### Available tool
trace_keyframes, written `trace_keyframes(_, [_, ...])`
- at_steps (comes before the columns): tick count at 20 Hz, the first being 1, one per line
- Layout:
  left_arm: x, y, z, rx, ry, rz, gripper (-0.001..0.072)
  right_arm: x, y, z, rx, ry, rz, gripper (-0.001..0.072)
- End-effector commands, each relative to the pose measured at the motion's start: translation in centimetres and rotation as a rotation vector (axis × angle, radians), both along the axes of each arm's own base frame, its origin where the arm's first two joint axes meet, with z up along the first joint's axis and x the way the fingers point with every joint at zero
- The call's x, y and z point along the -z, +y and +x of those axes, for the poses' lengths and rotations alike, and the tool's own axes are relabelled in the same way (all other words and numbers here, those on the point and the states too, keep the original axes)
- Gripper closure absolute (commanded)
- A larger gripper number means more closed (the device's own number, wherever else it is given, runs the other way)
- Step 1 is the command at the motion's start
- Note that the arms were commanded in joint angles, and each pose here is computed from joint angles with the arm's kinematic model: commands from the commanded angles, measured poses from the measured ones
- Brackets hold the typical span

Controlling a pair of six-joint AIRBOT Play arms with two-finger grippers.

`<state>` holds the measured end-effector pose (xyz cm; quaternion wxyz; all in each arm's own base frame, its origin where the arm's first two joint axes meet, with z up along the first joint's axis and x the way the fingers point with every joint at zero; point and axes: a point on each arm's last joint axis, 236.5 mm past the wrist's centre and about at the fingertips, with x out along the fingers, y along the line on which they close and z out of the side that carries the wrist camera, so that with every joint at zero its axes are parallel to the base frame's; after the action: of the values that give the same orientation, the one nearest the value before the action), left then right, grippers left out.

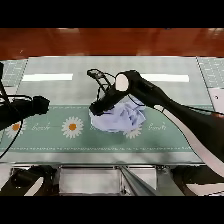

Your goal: Fold the shirts.

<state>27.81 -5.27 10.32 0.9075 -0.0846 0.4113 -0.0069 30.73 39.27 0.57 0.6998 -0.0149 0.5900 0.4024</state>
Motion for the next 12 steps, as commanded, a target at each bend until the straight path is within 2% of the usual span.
trace_keyframes(1, [1.0, 0.0, 0.2, 0.046, 0.034, 0.049, 0.0201, -3.6, -1.9, 2.4, 0.051, 0.039, 0.102, 0.0303])
trace_keyframes(3, [1.2, 2.2, 0.8, -0.024, 0.069, 0.061, 0.0201, -8.4, -8.7, 6.0, 0.158, -0.043, 0.113, 0.0304])
trace_keyframes(5, [1.9, 5.2, 1.4, -0.168, 0.109, -0.017, 0.0202, -11.4, -18.7, 8.7, 0.327, -0.133, 0.02, 0.0304])
trace_keyframes(6, [3.1, 5.4, 1.4, -0.2, 0.162, -0.111, 0.0202, -12.0, -24.0, 9.0, 0.43, -0.163, -0.037, 0.0304])
trace_keyframes(7, [4.7, 4.0, 1.2, -0.196, 0.238, -0.272, 0.0202, -11.8, -28.6, 8.7, 0.529, -0.169, -0.076, 0.0304])
trace_keyframes(10, [8.0, -3.8, 0.8, 0.002, 0.359, -0.756, 0.0202, -7.7, -36.0, 5.3, 0.764, -0.09, -0.049, 0.0304])
trace_keyframes(12, [10.8, -6.6, -0.3, 0.048, 0.45, -0.87, 0.0201, -4.1, -37.2, 2.3, 0.825, -0.012, 0.005, 0.0304])
